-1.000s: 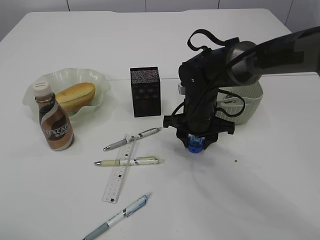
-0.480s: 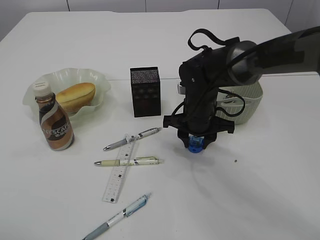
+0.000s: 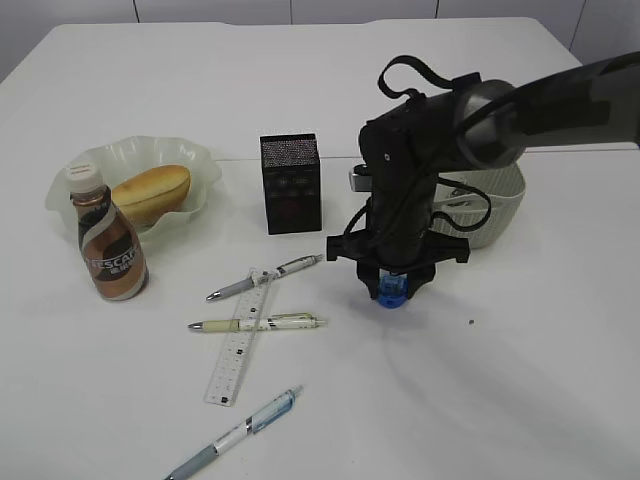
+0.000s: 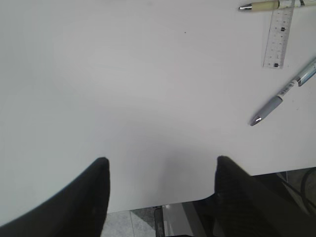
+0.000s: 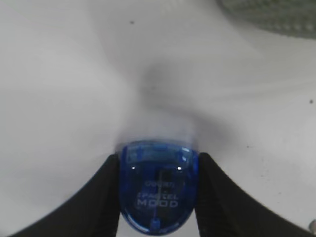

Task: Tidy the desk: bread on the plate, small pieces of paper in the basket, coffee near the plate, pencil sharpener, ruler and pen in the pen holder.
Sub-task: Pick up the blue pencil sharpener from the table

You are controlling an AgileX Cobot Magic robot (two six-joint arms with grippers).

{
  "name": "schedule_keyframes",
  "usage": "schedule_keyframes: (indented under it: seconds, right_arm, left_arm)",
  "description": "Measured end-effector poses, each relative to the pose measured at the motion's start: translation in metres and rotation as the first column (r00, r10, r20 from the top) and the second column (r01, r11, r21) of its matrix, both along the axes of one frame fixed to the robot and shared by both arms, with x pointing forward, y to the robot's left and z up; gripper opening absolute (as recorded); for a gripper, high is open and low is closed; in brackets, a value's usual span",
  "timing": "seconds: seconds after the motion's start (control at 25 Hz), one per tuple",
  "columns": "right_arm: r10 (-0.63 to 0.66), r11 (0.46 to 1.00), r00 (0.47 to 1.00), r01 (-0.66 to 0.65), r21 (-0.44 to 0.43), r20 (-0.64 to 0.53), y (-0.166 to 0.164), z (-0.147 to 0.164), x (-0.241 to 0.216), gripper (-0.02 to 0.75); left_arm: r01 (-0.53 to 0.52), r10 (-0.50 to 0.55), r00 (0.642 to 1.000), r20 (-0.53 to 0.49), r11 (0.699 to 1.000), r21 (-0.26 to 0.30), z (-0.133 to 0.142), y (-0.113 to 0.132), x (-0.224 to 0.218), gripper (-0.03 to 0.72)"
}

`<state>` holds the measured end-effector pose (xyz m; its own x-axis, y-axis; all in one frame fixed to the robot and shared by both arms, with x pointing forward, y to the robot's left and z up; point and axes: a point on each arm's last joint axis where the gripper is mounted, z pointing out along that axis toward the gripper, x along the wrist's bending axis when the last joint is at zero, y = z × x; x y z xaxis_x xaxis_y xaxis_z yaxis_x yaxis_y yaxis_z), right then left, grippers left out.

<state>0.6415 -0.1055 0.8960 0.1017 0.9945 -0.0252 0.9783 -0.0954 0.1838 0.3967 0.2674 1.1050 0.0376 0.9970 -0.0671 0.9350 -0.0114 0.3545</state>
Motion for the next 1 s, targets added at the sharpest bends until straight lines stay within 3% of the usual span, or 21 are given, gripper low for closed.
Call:
schedule_keyframes:
  seconds: [0.36, 0.68, 1.0]
  right_arm:
    - [0.153, 0.988, 0.988, -0.153, -0.016, 0.003, 0.014, 0.012, -0.004, 0.301]
    - [0.392, 0.920, 0.917, -0.390, 0.042, -0.067, 0.035, 0.017, -0.018, 0.301]
    - [0.477, 0.867, 0.871, -0.489, 0.100, 0.119, 0.043, 0.084, -0.025, 0.300]
  left_arm:
    - [0.000, 0.000, 1.000, 0.000, 1.000, 0.000, 0.000, 0.000, 0.000, 0.486]
    - [0.000, 0.000, 1.000, 0.001, 1.000, 0.005, 0.000, 0.000, 0.000, 0.486]
    - [-0.001, 0.001, 1.000, 0.006, 1.000, 0.025, 0.000, 0.002, 0.000, 0.486]
